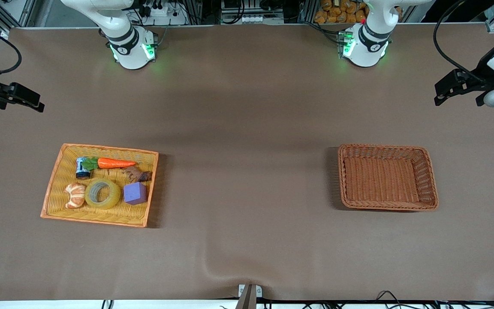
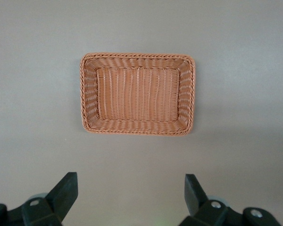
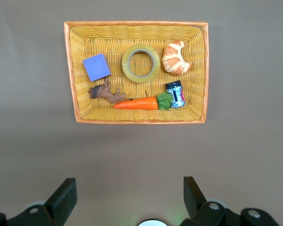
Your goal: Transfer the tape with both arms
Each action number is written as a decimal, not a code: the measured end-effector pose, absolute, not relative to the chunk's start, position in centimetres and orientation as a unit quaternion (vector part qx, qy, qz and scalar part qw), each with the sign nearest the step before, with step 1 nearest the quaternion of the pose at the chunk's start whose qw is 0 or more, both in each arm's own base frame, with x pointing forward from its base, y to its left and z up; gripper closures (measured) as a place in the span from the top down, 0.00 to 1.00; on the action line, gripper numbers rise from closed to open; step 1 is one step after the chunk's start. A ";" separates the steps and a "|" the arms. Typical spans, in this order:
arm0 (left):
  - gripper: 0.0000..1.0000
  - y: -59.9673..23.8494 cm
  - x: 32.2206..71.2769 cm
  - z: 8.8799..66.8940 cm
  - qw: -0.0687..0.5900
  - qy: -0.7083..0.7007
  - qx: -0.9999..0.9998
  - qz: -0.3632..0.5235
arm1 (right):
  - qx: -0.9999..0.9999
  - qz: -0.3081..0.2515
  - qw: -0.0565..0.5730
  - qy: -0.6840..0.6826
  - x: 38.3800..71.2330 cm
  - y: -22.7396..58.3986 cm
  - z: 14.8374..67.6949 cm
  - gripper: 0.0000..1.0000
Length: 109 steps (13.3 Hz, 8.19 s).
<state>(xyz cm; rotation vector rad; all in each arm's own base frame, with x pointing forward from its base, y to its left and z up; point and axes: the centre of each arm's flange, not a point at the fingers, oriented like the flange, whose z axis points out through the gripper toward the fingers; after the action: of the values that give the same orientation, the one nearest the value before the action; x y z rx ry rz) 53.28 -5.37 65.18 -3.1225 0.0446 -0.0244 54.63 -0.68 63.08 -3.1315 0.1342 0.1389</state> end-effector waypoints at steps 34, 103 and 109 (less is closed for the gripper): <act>1.00 -5.4 51.6 66.4 0.012 0.014 -1.000 -0.004 | -0.990 0.104 0.014 -0.097 67.2 0.1 20.1 0.81; 1.00 -43.5 57.2 22.8 -0.021 -0.060 -0.998 -0.018 | -0.999 0.000 -0.003 -0.042 56.0 -2.5 54.6 1.00; 1.00 -42.8 58.8 20.8 -0.048 -0.081 -0.995 -0.041 | -1.000 0.022 0.012 0.010 53.6 -3.3 58.9 1.00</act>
<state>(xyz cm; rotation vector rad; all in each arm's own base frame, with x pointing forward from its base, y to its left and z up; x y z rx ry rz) 58.78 -42.77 20.84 -3.2246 -0.2611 -0.1325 53.57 -3.30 58.95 -3.1167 0.0297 0.0672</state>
